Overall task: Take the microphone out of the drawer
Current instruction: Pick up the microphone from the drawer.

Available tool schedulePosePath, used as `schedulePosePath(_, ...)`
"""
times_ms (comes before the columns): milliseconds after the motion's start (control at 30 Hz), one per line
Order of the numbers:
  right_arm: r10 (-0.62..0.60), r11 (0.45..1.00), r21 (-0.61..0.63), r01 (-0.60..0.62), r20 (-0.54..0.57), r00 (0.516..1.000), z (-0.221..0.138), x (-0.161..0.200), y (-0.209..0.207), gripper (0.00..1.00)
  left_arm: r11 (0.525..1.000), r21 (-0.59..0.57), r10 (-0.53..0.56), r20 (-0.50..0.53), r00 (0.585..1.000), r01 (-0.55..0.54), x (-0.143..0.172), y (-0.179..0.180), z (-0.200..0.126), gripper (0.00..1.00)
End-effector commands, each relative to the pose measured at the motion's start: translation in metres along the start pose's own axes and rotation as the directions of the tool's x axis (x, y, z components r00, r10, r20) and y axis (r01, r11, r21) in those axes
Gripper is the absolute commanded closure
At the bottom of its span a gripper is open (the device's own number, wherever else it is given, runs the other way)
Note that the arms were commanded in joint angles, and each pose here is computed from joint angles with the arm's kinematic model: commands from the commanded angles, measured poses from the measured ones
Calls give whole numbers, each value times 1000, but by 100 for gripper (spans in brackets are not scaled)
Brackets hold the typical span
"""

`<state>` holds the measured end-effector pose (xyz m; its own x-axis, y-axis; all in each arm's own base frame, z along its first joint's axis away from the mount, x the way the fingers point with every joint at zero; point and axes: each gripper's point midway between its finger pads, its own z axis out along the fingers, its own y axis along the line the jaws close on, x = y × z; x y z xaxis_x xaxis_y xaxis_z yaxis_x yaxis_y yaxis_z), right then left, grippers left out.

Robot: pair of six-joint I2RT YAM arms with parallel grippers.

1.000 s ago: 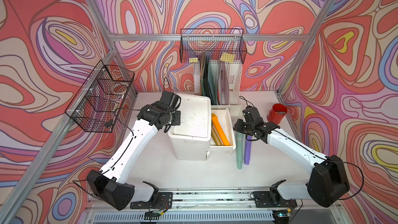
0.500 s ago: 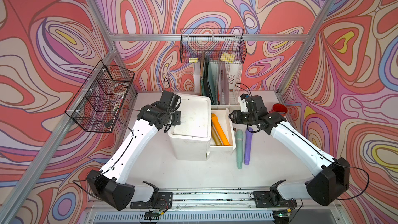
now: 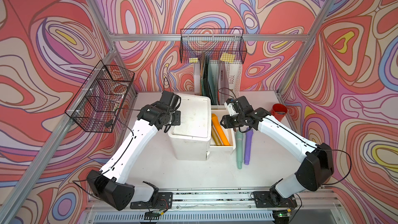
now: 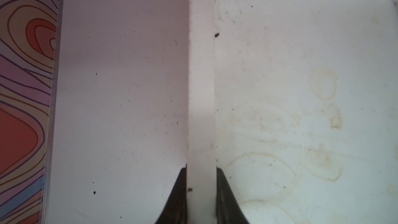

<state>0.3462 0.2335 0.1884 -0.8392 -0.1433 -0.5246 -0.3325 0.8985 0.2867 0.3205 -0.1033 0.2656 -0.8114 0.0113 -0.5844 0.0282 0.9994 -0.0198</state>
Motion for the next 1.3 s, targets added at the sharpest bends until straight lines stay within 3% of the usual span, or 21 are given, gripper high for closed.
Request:
schedulePosePath(0, -47, 998, 28, 48, -13, 999, 8, -3, 4, 52, 1000, -1, 16, 28, 999, -16, -5, -1, -5, 100)
schedulePosePath(400, -88, 987, 128, 93, -47, 995, 40, -14, 3, 52, 1000, 1, 23, 21, 1000, -23, -7, -3, -3, 100)
schedulePosePath(533, -97, 982, 154, 111, -98, 990, 61, -5, -2, 51, 1000, 1, 18, 19, 1000, -18, -7, -3, -2, 100)
schedulePosePath(1100, -79, 969, 217, 120, -187, 979, 94, 23, -10, 51, 1000, 1, 19, 13, 1000, -19, -6, -4, 0, 100)
schedulePosePath(1267, -70, 971, 215, 108, -176, 982, 93, 23, -9, 58, 1000, -1, 18, 14, 1000, -18, -6, -3, -1, 100)
